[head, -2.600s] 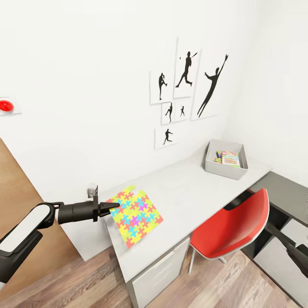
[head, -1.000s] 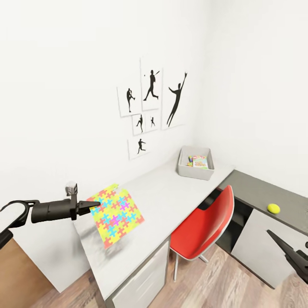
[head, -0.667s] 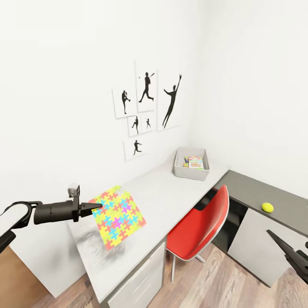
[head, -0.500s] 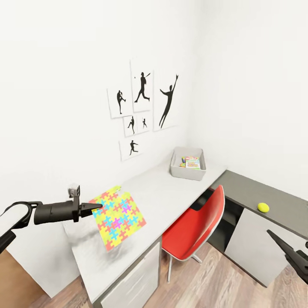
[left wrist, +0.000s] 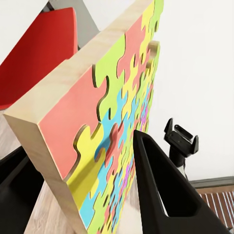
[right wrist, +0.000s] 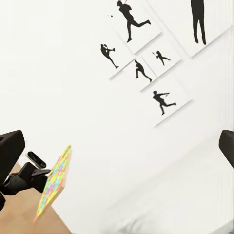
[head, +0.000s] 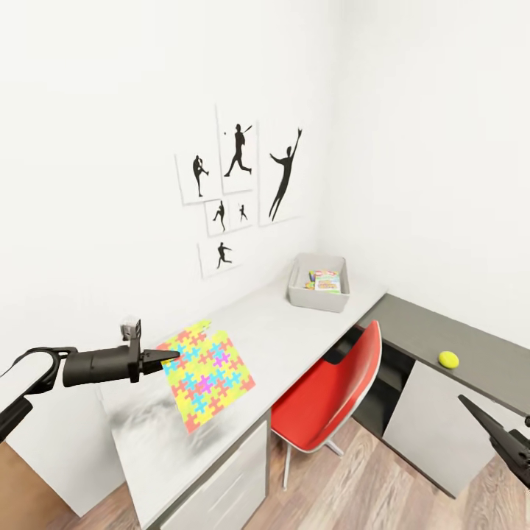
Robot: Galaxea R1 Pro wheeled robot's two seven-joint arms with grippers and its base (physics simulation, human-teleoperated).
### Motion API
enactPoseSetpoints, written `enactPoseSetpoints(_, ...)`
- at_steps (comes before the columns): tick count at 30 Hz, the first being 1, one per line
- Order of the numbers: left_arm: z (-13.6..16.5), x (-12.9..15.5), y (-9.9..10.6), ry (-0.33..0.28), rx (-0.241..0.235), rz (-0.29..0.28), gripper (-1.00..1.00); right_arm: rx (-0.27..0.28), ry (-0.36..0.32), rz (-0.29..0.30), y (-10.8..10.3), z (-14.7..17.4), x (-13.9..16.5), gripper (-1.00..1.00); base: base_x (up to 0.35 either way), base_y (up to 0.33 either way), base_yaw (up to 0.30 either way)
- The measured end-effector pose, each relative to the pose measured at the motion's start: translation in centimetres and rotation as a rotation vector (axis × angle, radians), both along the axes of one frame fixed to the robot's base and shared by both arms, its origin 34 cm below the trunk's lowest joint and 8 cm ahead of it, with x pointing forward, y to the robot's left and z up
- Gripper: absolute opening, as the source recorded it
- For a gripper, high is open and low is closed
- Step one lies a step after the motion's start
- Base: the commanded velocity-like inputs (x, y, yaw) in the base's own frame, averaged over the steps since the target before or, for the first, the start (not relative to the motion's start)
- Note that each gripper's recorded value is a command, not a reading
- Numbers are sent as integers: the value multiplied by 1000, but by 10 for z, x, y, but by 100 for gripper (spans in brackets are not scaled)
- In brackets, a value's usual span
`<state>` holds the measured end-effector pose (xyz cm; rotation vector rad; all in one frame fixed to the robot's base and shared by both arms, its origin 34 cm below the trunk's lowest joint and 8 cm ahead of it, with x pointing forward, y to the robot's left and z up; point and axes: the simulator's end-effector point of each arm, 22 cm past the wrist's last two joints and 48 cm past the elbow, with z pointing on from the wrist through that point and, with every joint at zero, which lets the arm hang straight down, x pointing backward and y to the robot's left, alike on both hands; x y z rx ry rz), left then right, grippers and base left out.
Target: Put all the toys in the child's room - the three board games (two on the bed and one on the table), the two jigsaw puzzles on the table, and the tennis ball on the table - inside the toy box on the table in the child's room.
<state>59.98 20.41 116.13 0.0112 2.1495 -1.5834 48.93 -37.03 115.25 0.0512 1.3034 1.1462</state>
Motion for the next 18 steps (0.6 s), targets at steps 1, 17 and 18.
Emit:
enactPoseSetpoints(1, 0, 0, 0, 0, 0, 0, -100, -2, 10, -8, -1, -2, 2, 100, 106, -131, 0)
enactPoseSetpoints(17, -2, -1, -1, 2, 3, -2, -100, -7, 318, -118, -18, -18, 38, 100, 131, -241, 0)
enactPoseSetpoints(18, -2, -1, -1, 3, 4, -2, -100, -4, 311, -112, -18, -16, 37, 100, 136, -264, 0)
